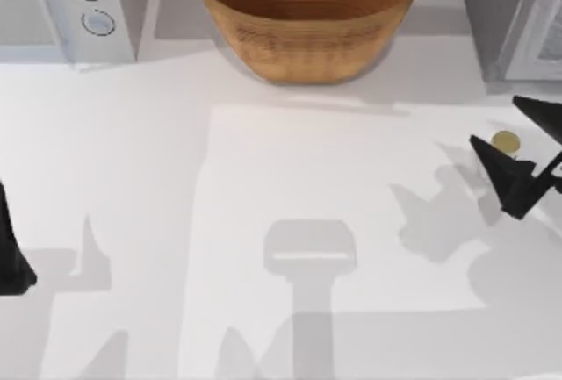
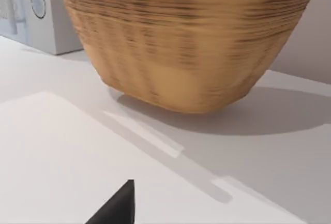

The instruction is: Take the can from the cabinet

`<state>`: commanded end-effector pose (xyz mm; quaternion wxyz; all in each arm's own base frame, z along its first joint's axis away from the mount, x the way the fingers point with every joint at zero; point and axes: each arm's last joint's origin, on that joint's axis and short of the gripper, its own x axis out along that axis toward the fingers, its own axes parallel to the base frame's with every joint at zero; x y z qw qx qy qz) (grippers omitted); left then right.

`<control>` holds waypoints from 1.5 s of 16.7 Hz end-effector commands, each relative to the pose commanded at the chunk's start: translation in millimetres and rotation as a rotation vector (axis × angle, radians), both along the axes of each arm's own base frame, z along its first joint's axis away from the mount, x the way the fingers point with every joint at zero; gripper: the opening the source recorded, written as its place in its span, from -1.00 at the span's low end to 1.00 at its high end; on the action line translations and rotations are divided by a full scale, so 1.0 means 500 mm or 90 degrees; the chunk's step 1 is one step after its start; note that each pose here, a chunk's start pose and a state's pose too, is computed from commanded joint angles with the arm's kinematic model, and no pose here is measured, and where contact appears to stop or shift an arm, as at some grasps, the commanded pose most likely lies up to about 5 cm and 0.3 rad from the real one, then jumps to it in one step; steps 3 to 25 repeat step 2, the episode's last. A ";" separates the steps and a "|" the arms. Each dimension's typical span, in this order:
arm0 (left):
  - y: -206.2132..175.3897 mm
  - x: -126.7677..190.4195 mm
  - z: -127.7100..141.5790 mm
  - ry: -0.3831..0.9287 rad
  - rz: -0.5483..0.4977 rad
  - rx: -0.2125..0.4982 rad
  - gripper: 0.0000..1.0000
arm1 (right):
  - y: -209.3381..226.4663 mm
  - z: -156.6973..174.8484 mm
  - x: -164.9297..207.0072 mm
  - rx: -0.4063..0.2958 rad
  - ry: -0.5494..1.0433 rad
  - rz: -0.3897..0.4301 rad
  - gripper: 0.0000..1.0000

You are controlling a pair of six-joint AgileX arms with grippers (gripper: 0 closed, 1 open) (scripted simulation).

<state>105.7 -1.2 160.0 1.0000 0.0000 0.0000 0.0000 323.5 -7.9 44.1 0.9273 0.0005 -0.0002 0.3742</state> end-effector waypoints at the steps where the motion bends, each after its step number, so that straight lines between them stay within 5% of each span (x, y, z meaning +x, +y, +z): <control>1: 0.000 0.000 0.000 0.000 0.000 0.000 1.00 | 0.000 0.000 0.000 0.000 0.000 0.000 1.00; 25: 0.000 0.000 0.000 0.000 0.000 0.000 1.00 | 0.000 0.000 0.000 0.000 0.000 0.000 1.00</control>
